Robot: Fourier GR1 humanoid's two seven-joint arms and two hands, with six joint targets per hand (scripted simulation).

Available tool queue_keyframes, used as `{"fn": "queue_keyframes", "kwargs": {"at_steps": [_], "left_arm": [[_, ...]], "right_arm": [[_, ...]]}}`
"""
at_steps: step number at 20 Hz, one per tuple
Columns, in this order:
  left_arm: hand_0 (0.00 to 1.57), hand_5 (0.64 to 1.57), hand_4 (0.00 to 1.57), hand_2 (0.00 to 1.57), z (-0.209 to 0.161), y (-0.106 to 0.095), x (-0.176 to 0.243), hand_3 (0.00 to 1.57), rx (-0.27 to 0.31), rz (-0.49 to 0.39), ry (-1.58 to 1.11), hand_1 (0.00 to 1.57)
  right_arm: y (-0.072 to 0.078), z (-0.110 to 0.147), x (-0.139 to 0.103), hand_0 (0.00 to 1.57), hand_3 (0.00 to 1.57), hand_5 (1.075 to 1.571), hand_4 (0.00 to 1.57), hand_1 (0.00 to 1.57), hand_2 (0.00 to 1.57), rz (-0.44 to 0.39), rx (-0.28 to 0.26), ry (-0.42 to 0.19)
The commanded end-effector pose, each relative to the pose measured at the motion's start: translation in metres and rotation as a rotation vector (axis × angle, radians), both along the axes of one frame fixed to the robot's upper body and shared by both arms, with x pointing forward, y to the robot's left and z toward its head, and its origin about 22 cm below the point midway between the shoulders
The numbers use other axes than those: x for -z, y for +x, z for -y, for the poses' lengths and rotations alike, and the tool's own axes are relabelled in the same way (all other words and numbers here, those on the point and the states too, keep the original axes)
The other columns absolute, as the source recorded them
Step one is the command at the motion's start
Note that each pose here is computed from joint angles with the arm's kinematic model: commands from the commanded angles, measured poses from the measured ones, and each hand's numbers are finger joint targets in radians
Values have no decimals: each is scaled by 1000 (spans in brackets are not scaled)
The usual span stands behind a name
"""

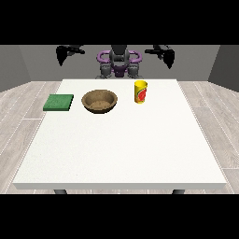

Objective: Pick the cup and pour the ball into the bowl, then pick the bowl and place it on the pad

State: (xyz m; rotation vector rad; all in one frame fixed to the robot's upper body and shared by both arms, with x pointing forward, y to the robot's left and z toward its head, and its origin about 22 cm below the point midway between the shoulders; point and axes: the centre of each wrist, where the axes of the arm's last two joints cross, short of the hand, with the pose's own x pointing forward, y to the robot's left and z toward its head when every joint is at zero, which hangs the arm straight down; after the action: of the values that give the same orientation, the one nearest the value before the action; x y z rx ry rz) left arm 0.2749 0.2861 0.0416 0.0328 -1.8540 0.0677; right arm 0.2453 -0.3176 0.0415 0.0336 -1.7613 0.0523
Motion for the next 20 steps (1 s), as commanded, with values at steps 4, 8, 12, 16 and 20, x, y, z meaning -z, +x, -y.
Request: {"fn": "queue_keyframes", "kwargs": {"at_steps": [4,8,12,16,20], "left_arm": [[0,1523,0,0,25,-1,59,0,-39,25,6,0],[0,1517,0,0,42,14,77,0,-31,78,13,0],[0,1530,0,0,42,34,92,0,-90,95,24,0],[0,1517,0,0,59,30,111,0,-67,106,54,0],[0,1520,0,0,46,49,112,0,-80,86,43,0]], "right_arm": [[6,12,4,0,0,1571,0,0,0,12,-21,-17],[13,10,7,0,0,1571,0,0,0,107,-30,-26],[26,-3,-14,0,0,1570,0,0,0,148,-50,-16],[24,18,10,0,0,1570,0,0,0,132,-42,10],[22,22,23,0,0,1571,0,0,0,117,-55,10]]}}
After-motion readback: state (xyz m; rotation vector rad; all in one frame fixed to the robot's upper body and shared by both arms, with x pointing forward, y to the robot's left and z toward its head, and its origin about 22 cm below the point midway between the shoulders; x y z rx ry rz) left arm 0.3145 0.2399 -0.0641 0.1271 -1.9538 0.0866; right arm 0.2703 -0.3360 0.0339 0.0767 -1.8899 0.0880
